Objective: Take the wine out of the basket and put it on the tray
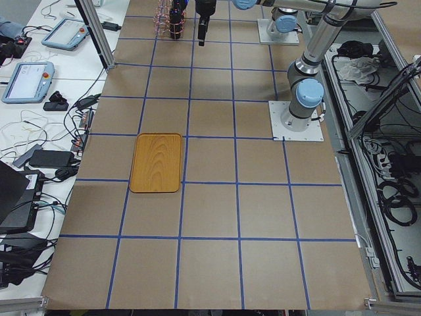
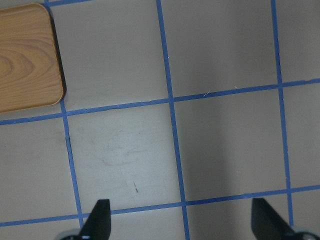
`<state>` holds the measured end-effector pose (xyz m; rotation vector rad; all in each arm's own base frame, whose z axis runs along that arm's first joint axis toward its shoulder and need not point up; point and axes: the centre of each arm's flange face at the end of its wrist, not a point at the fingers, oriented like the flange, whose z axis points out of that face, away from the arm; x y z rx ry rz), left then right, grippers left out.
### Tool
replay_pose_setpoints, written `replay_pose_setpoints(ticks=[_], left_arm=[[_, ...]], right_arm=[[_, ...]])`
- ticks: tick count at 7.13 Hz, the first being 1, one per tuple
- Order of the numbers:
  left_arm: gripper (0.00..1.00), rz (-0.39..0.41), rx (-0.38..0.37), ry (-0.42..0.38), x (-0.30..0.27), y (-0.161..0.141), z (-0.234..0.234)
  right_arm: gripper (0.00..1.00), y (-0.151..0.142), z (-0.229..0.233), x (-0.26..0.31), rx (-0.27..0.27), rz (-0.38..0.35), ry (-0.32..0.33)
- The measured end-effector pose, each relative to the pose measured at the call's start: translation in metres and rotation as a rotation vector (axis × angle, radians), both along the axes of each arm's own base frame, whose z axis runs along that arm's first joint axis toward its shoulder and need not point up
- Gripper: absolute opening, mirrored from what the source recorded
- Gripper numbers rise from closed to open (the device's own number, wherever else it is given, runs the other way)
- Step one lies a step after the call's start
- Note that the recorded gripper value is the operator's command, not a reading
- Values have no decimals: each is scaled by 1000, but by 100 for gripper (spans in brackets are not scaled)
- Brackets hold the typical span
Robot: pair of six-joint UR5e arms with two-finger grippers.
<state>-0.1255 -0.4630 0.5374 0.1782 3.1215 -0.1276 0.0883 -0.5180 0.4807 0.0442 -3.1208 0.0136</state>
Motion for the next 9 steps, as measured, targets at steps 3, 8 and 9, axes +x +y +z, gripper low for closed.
replay_pose_setpoints(ticks=[3, 8, 9], left_arm=[[100, 0, 2, 0, 0, 0, -1], [100, 1, 5, 0, 0, -1, -3], [100, 1, 5, 0, 0, -2, -3]], right_arm=[[100, 0, 0, 0, -2, 3, 0], [100, -3, 3, -2, -23, 5, 4], [100, -4, 3, -4, -27, 6, 5]])
